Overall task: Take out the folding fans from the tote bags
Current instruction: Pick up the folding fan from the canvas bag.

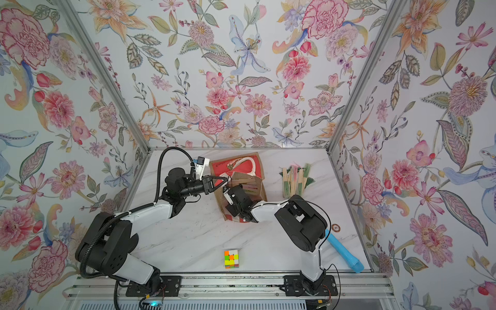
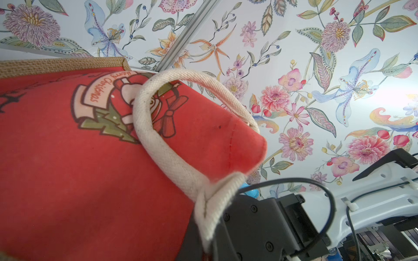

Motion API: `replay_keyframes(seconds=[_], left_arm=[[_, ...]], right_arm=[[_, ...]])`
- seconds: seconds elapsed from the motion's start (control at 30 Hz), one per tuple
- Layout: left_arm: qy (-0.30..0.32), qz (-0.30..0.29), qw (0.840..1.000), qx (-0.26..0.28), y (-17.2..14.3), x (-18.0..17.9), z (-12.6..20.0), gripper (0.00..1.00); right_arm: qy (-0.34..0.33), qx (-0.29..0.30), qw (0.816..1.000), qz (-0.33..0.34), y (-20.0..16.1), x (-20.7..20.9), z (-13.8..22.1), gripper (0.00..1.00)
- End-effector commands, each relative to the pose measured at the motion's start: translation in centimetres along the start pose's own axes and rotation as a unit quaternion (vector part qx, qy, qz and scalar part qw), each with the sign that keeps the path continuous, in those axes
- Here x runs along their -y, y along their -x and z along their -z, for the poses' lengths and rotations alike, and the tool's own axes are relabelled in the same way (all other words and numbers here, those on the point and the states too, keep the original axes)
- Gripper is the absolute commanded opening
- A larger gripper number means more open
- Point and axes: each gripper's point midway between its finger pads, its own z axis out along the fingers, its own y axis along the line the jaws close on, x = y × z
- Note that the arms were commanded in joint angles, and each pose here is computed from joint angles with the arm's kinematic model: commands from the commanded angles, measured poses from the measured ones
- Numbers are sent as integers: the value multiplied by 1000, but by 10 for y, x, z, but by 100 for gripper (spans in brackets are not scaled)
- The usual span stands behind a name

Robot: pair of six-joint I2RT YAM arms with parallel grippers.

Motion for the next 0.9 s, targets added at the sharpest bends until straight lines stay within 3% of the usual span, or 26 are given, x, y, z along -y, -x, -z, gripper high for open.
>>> replay_keyframes(seconds=[0.0,0.33,0.87], left_arm=[[-18,3,1000,0,0,6,2,0],[-20,5,1000,3,0,4,1,0],[-6,1,1000,5,2,1,1,0]], right_arm=[[23,37,999,-16,15,-2,18,11],[76,78,994,-27,35,-10,59,11],[160,59,980,-105,32,-16,117,11]])
